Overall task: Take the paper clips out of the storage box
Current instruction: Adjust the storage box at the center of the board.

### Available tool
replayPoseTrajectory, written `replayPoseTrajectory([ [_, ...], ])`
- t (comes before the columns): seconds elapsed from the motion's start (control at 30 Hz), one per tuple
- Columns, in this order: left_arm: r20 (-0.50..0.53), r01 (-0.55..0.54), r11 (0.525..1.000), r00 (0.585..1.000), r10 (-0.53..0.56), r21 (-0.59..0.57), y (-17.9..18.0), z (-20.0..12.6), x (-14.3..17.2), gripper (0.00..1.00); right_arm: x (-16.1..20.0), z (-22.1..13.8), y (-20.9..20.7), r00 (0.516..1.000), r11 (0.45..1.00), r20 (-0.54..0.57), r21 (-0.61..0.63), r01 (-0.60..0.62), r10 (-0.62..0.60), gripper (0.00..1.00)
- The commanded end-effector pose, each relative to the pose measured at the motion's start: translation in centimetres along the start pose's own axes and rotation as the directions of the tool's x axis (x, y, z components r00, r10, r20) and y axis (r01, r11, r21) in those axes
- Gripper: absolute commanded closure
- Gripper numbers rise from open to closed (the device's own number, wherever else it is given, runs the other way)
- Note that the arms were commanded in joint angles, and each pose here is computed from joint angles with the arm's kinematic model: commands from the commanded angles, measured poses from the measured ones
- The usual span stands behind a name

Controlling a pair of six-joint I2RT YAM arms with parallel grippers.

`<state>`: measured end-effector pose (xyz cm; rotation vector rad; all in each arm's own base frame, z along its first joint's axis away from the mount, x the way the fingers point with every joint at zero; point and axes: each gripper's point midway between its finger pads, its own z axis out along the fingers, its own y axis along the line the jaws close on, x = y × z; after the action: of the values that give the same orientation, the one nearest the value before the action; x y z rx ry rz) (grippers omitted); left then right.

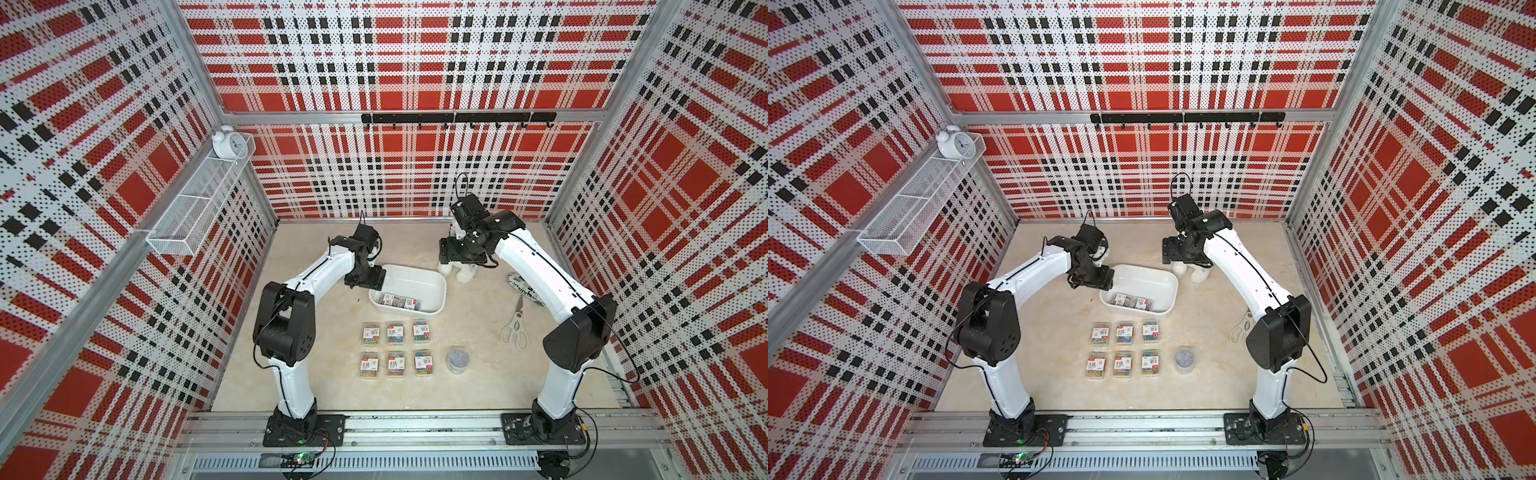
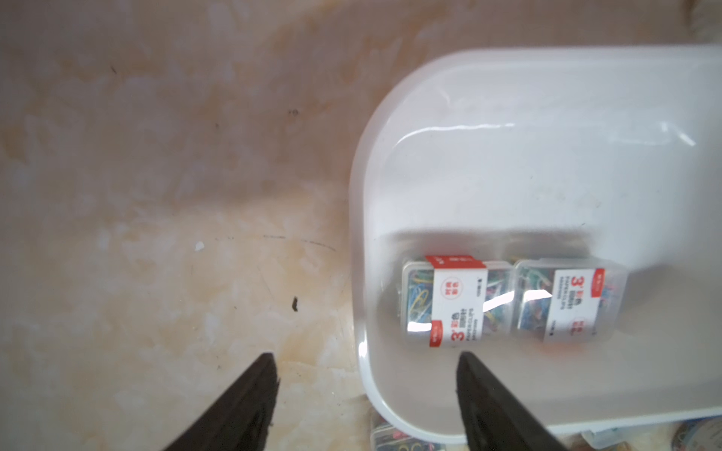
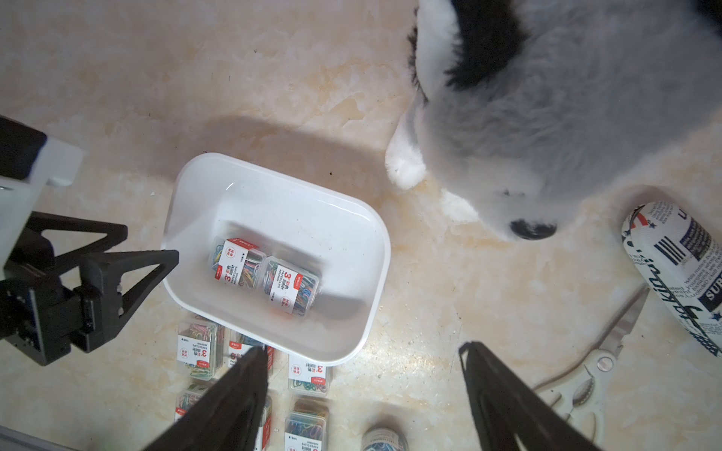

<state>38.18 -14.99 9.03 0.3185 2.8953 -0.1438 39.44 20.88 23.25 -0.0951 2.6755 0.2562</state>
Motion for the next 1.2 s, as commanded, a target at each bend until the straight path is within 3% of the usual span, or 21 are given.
replayPoseTrajectory([
  [0.0, -0.039, 0.034, 0.999, 0.999, -0.036, -0.037, 1.2, -0.2, 1.4, 0.31, 0.2, 1.0, 0.0, 1.0, 1.0, -0.024, -0.01, 0.017, -0.018, 0.17],
  [0.27, -0.07, 0.051, 0.999, 0.996, -0.051, -0.012, 0.6, 1.1, 0.2, 0.5, -0.2, 1.8, -1.3, 1.0, 1.0, -0.026, -0.026, -0.004, 0.003, 0.17],
  [0.7, -0.124, 0.057, 0.998, 0.99, -0.06, -0.023, 0.3, 3.5, 0.5, 0.7, -0.4, 2.5, -3.1, 0.998, 0.999, -0.039, -0.027, -0.047, 0.046, 0.17],
  [0.9, -0.152, 0.09, 0.996, 0.984, -0.091, -0.011, -0.1, 2.4, 0.8, 0.92, -0.5, 2.8, -3.5, 0.997, 0.998, -0.043, -0.035, -0.061, 0.059, 0.17],
  [0.97, -0.175, 0.143, 0.99, 0.974, -0.14, 0.006, -0.1, 1.9, 0.8, 1.0, -0.6, 2.8, -3.4, 0.997, 0.997, -0.043, -0.04, -0.062, 0.06, 0.17],
  [1.17, -0.323, 0.263, 0.964, 0.916, -0.24, 0.029, -0.9, 0.6, 2.1, 1.0, -0.7, 3.2, -3.3, 0.997, 0.996, -0.049, -0.057, -0.068, 0.065, 0.17],
])
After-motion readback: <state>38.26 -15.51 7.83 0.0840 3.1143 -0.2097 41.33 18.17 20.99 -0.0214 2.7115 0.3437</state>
